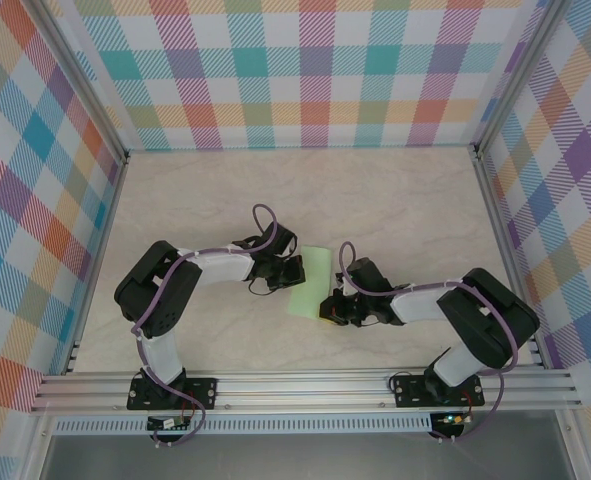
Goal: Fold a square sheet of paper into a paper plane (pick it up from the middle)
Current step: Fold the square sheet of paper in half at the center of the table.
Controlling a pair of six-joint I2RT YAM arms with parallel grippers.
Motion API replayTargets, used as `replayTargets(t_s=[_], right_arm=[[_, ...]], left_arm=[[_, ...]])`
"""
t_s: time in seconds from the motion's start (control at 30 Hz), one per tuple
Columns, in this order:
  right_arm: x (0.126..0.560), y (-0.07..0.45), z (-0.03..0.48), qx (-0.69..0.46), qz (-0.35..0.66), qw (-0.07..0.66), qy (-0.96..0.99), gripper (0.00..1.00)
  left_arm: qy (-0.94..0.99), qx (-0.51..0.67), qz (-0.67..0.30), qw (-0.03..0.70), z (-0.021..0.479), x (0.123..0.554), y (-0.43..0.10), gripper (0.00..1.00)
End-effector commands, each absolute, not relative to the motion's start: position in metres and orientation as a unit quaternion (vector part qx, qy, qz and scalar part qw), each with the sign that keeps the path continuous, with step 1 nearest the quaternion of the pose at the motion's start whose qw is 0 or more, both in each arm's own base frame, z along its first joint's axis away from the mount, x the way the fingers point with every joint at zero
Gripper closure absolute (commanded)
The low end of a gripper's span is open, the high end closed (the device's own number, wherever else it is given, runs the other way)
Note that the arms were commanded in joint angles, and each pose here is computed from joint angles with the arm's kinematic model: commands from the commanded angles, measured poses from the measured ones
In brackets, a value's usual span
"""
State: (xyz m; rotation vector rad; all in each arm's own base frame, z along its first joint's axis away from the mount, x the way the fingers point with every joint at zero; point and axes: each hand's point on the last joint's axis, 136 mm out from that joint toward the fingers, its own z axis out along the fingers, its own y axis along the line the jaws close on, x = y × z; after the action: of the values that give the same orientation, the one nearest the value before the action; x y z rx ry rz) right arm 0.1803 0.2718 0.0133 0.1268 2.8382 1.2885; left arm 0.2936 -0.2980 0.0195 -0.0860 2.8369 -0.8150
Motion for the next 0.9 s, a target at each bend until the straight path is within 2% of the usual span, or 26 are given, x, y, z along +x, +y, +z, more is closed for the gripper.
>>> replayTargets(t_s=[0.0, 0.2, 0.33, 0.47, 0.63, 0.87], right_arm=[[0.162, 0.254, -0.014, 0.057, 0.369, -0.019, 0.928, 0.95], [0.179, 0.262, 0.017, 0.035, 0.383, 0.019, 0.923, 0.95], [0.205, 0.268, 0.054, 0.023, 0.416, 0.064, 0.907, 0.94], [0.226, 0.277, 0.067, 0.017, 0.436, 0.075, 0.897, 0.94], [0.244, 0.275, 0.051, 0.037, 0.44, 0.067, 0.894, 0.94], [0.232, 0.263, 0.012, 0.057, 0.408, 0.037, 0.91, 0.95]], left_arm=[[0.975, -0.033, -0.208, 0.066, -0.01, 0.277, -0.276, 1.0], [0.976, -0.031, -0.208, 0.064, -0.01, 0.276, -0.276, 1.0], [0.976, -0.031, -0.207, 0.064, -0.01, 0.275, -0.274, 1.0], [0.976, -0.031, -0.208, 0.062, -0.011, 0.275, -0.276, 1.0], [0.976, -0.031, -0.208, 0.062, -0.01, 0.276, -0.276, 1.0], [0.976, -0.031, -0.205, 0.062, -0.012, 0.275, -0.274, 1.0]])
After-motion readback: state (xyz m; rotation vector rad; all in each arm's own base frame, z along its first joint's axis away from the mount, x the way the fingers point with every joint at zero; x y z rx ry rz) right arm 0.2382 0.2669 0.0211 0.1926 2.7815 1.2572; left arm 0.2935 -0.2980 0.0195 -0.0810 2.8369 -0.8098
